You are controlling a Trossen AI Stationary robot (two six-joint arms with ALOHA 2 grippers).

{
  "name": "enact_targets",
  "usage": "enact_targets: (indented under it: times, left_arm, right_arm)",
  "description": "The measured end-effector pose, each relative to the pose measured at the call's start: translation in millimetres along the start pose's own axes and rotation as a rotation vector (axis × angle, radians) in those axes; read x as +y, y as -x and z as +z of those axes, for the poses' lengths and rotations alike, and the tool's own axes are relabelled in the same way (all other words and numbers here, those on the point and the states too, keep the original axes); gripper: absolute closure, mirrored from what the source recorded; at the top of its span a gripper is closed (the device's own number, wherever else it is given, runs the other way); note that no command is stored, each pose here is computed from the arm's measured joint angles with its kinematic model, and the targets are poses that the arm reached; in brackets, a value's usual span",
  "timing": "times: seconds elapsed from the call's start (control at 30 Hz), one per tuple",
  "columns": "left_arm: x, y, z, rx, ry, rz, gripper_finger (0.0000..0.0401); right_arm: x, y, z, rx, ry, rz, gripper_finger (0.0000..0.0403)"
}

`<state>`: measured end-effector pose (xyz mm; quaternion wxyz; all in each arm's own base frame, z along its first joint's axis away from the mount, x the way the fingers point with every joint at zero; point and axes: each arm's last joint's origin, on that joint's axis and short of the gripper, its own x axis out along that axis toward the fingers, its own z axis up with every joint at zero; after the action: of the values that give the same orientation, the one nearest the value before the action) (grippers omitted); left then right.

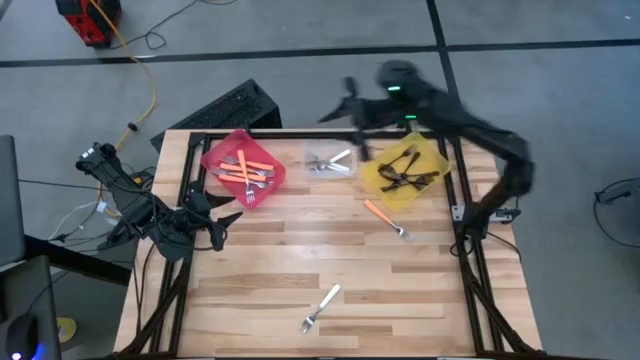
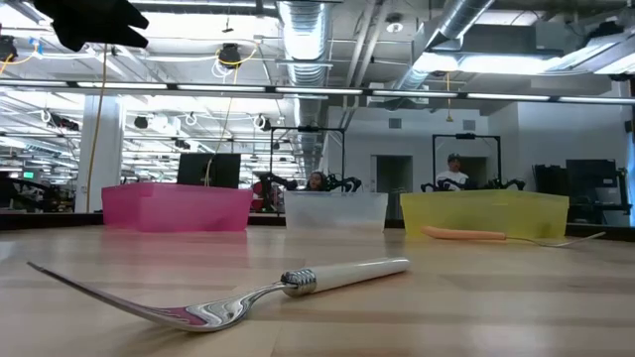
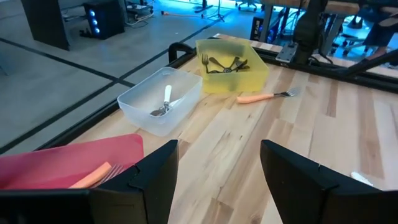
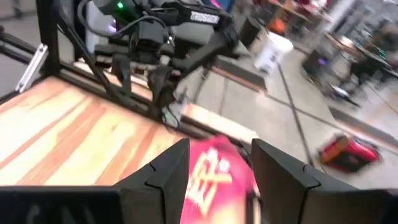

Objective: Sort silverware by color (type)
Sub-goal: Put the orange fork into the red bin

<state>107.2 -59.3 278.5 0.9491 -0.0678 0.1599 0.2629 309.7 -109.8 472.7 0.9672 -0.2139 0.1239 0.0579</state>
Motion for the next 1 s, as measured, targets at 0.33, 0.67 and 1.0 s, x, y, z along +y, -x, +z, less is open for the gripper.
enact_targets:
  times: [0.33,0.67,1.0]
  left_arm:
    - [-4,0,4,-0.029,0.057,-0.014,0.0189]
    - [-9,1,13,-0.114,0.032,0.003,0.0189]
    - [-12,-1,21,-0.133,0.076,-0.021,0.0189]
  right_arm:
    - [67,163,33,0.127,-0.148,-0.056,0.0210]
    - [116,254,30,0.005,-0.321,-0.064,0.0210]
    - [134,207,-24,-0.049,-0.364,0.022,0.0210]
